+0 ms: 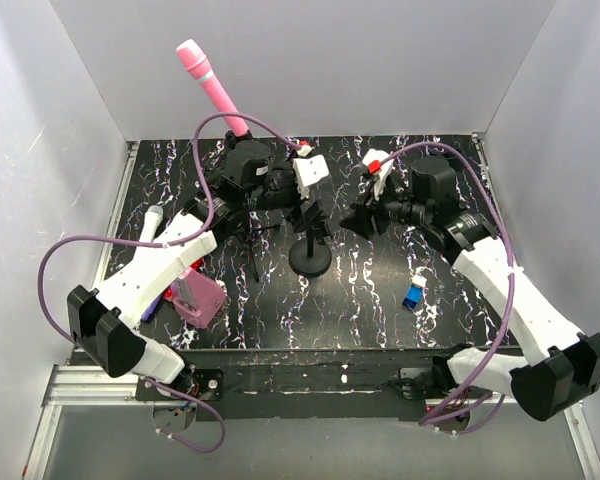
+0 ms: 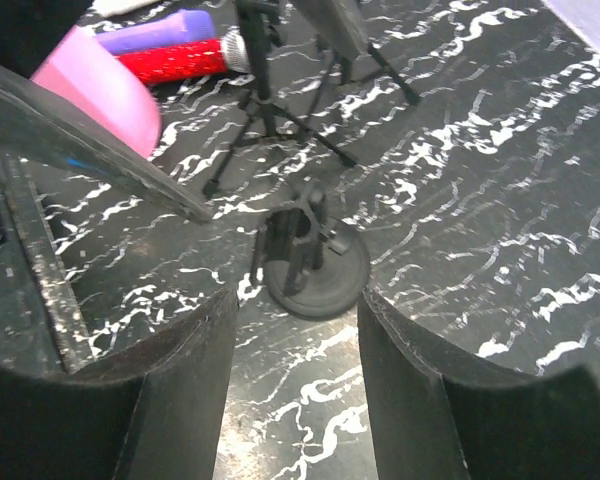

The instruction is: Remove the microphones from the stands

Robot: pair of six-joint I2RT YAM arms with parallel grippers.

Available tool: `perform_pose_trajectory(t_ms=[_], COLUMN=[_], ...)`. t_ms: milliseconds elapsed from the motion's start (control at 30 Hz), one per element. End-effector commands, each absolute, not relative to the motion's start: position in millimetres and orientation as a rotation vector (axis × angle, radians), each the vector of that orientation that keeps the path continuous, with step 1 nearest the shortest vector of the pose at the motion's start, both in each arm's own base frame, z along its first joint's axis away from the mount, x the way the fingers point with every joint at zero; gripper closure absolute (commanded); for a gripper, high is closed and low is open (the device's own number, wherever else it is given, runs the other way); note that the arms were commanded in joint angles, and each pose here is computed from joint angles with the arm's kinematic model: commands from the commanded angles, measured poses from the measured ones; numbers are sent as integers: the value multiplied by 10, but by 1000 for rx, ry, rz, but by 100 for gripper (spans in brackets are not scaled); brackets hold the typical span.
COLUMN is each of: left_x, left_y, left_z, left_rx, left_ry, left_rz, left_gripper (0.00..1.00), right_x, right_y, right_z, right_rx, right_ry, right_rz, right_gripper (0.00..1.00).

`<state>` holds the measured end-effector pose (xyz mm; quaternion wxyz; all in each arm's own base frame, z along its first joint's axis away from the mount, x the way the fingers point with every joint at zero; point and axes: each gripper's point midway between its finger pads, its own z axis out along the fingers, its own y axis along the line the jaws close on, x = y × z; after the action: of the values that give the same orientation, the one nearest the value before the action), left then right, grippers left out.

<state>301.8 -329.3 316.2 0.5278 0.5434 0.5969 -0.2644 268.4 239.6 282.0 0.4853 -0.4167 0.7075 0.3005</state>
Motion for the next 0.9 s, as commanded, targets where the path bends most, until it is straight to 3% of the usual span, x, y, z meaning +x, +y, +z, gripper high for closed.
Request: perform_pose_trajectory(t_ms=[0,133,333,567,767,867], left_x=[3080,3055,2913,2880,2885,2904], left_y=[-3219,-3024,-2734,-2566,-2526,-2528], left_z=[3504,3610,3771,3819,3817,3806], left_rx=[1211,1163,1107,1072,1054,1046], left_ry=[1401,1461,1465,1444,1432,1430], left_rz=[-581,-517,-440,-375,-374,-379], left_gripper=[22,21,20,19,19,19], right_x=[2541,2722,2826,3128,3243,3275], right_y=[2604,2759,3044,2981,2971,2981], right_z=[2943,2936,2720,2293,2075,2011], right_rx=[-1089,-955,-922,-857,-860,-875], right_ry=[1695,1772,1870,2004,2039,2042], right_rz=[933,1015,849,542,477,462], right_gripper=[41,21,15,25,31,41])
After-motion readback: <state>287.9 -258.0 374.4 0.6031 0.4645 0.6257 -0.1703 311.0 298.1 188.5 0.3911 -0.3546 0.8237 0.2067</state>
